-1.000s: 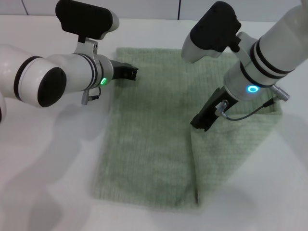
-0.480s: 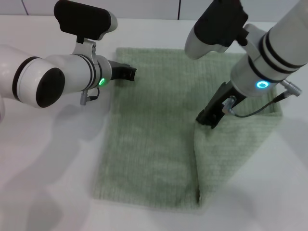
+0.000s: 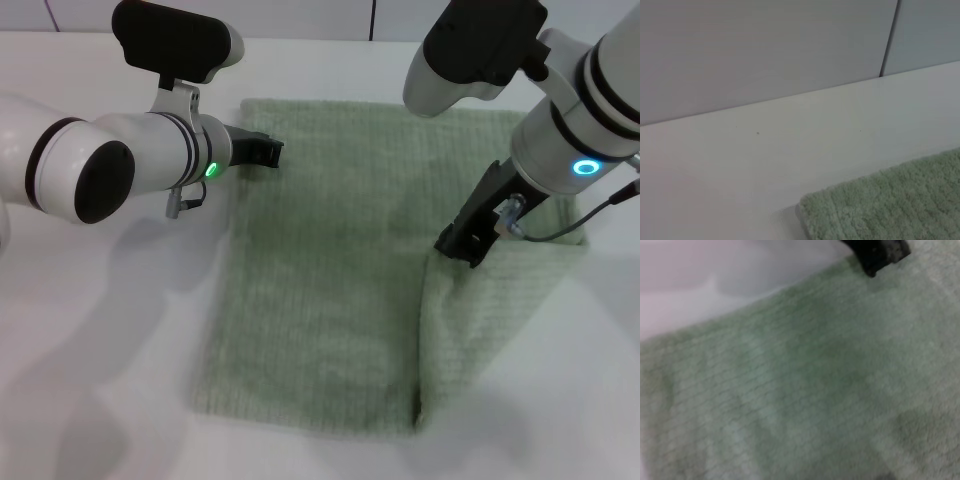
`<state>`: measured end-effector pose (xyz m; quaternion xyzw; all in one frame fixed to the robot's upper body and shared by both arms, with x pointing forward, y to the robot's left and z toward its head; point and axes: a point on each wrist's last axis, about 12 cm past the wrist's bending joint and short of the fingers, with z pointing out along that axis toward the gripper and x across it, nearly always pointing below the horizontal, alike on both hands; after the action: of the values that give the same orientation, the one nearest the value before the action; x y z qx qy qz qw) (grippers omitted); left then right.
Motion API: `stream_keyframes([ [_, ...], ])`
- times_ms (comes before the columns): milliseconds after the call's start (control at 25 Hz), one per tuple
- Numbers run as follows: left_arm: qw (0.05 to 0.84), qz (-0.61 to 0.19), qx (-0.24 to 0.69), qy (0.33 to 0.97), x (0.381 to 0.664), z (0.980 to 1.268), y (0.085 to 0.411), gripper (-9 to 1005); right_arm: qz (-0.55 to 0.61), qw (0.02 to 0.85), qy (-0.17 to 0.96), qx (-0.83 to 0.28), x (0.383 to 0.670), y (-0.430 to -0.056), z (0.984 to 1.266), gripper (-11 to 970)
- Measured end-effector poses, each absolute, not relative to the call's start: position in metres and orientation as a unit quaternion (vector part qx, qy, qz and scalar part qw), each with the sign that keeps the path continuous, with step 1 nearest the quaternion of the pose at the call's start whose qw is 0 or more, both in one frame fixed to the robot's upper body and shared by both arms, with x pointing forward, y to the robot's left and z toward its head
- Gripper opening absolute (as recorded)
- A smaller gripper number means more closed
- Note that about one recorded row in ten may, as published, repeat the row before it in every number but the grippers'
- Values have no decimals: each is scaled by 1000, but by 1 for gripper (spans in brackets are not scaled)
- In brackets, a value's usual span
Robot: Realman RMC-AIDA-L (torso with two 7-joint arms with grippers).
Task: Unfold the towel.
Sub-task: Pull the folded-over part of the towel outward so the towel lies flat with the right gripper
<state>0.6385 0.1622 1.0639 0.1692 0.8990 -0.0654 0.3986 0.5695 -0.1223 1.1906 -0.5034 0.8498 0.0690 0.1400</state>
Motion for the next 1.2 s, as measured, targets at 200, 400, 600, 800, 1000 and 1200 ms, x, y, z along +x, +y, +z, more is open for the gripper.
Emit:
stream_keyframes([
  [200,399,-65,169,899,639,1064,162,4,65,131,846,-512,560,-121,1202,34],
  [400,398,-65,169,899,638,1064,162,4,62,131,841,-522,549,-118,1218,34],
  [600,399,-64,172,898,638,1064,162,4,57,125,840,-525,538,-118,1228,34],
  [800,399,-64,175,898,638,1063,162,3,51,110,843,-524,531,-116,1228,34],
  [1000,398,-65,174,898,637,1063,162,3,45,103,844,-525,522,-113,1230,34],
  [1200,399,-65,174,898,637,1063,162,3,38,101,846,-522,514,-113,1233,34],
])
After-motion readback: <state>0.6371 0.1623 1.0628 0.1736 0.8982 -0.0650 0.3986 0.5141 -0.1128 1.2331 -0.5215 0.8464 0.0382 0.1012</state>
